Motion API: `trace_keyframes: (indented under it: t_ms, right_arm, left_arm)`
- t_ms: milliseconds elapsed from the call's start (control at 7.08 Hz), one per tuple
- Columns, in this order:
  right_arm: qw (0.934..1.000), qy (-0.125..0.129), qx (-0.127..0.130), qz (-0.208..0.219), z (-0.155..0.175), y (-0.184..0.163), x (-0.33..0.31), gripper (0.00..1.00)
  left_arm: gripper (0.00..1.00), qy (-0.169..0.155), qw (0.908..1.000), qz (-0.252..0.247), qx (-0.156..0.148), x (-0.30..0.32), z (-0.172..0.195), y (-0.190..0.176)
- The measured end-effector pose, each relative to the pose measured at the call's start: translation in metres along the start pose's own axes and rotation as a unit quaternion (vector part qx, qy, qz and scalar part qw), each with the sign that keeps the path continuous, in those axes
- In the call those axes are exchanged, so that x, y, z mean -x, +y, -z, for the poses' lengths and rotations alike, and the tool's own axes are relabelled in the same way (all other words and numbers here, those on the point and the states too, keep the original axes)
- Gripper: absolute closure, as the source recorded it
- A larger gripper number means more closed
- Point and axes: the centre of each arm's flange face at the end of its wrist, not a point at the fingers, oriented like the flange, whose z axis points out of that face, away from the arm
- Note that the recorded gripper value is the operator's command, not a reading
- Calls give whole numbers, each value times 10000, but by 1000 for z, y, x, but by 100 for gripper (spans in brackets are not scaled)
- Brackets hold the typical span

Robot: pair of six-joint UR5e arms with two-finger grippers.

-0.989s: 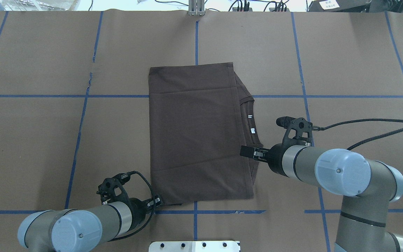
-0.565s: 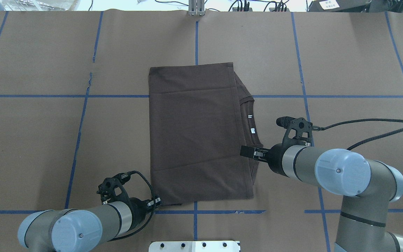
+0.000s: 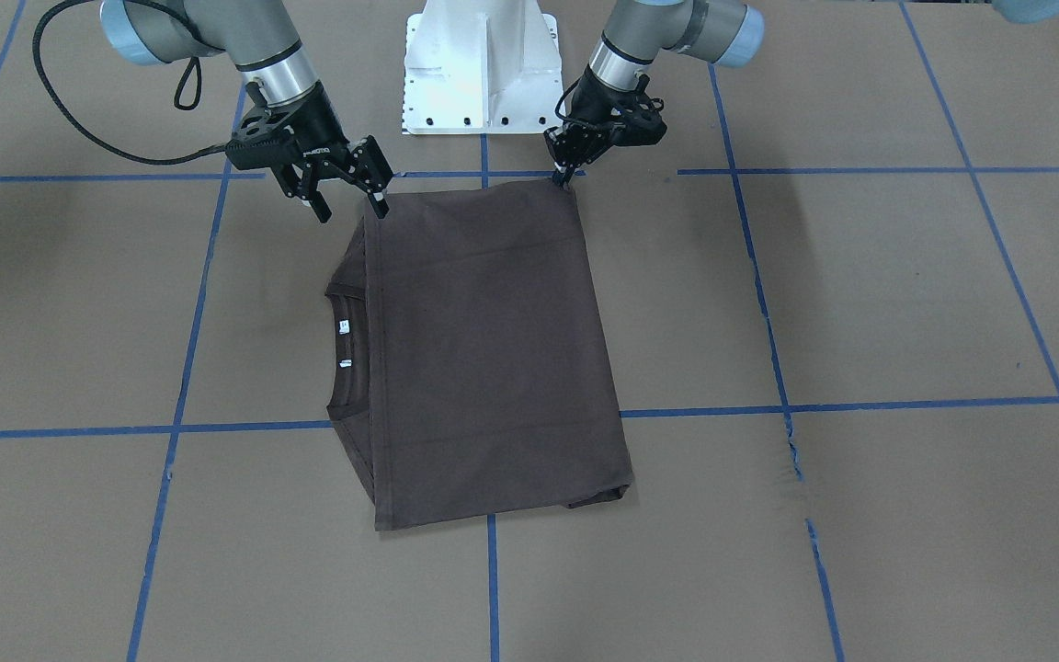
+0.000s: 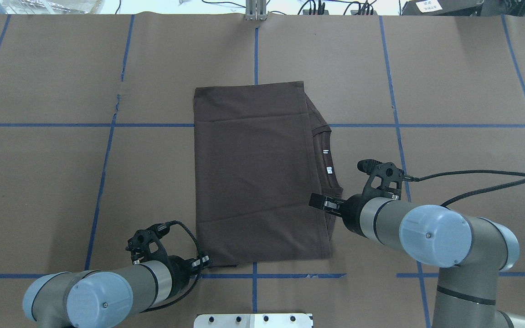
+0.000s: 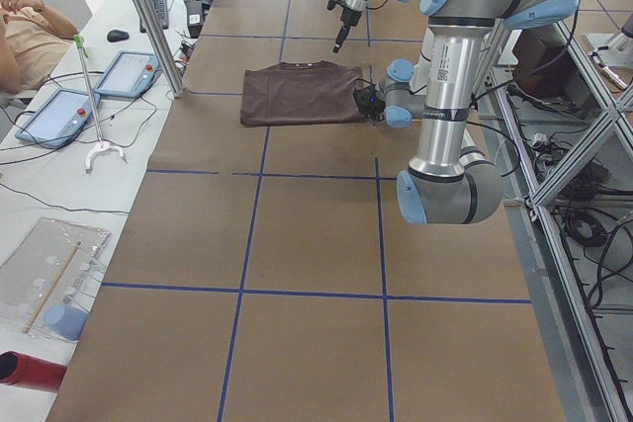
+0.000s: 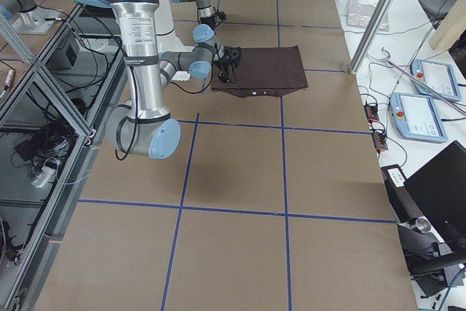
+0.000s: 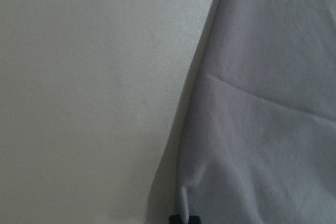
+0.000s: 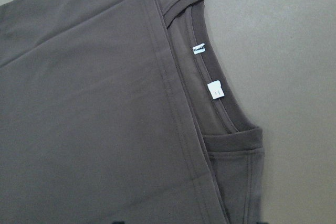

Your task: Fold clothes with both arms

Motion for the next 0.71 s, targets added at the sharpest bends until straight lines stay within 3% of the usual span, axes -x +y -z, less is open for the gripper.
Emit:
trace_keyframes:
  t_ms: [141,424,706]
  right_arm:
    - [9994,165,-29,-294,-4,17,13,31]
    - [9945,745,-74,-732,-10,63,44,29]
    - [9901,1187,-45,-753,-18,97,42,34]
  left_arm:
    - [100,16,9999,-102,-17,-2,1,-2]
    - [100,36,9998,-192,-22,-4,2,-3]
    - [100,49,9998,-198,-22,-5,2,-3]
